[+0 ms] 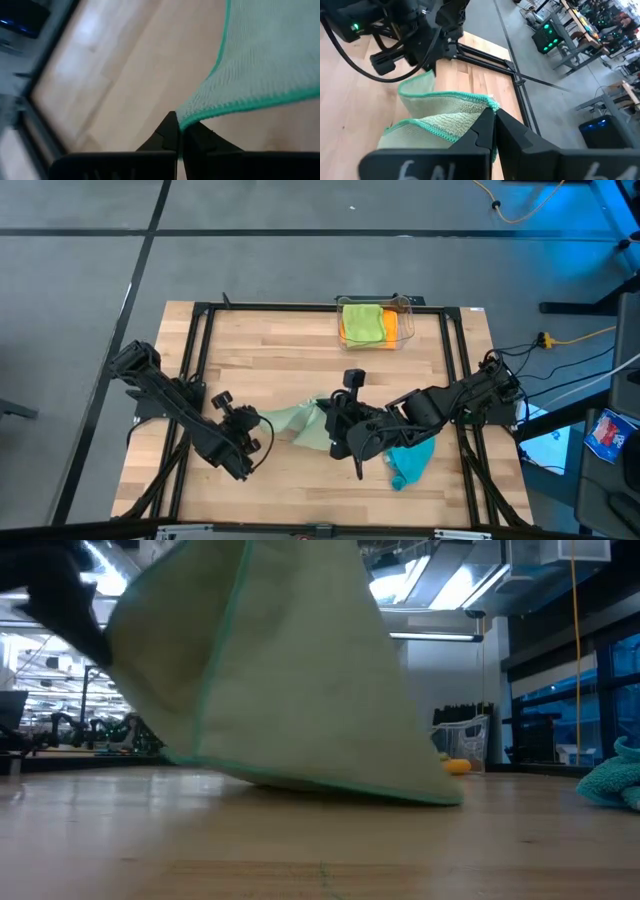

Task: Fold microfiber towels
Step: Fold the green microfiber towel

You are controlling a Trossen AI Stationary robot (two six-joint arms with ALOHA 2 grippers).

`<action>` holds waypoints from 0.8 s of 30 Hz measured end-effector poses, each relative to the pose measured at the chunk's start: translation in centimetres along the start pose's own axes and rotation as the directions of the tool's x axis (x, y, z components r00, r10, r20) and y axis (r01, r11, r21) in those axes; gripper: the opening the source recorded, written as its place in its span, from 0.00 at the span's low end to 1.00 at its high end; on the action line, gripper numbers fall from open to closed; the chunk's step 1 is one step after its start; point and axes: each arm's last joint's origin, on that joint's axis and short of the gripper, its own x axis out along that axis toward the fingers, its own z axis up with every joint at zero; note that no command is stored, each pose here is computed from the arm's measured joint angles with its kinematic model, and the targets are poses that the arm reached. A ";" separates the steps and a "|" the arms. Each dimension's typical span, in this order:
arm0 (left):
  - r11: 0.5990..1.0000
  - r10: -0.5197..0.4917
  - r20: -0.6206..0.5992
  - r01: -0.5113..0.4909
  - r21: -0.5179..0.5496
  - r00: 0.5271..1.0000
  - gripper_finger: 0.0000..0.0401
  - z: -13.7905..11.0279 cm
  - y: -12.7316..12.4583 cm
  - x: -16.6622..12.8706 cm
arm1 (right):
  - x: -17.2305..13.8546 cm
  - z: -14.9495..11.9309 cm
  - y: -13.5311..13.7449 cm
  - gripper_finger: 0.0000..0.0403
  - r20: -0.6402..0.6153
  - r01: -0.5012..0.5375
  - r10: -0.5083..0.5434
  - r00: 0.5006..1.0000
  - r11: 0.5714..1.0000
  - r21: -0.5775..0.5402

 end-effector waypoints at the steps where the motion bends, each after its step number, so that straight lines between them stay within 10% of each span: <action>1: 1.000 0.014 -0.003 -0.013 0.011 1.000 0.00 0.3 0.3 -0.5 | 0.0 0.0 0.0 0.04 0.000 0.000 0.000 1.000 1.000 0.012; 6: 0.997 0.067 -0.016 -0.066 0.051 0.998 0.00 2.3 1.8 -3.3 | 0.0 0.0 0.0 0.04 0.000 0.001 -0.001 1.000 1.000 0.013; 24: 0.953 -0.295 0.109 0.301 -0.040 0.949 0.00 6.9 11.4 -10.4 | -0.1 -1.3 0.0 0.04 -0.102 -0.006 -0.003 0.995 0.996 -0.089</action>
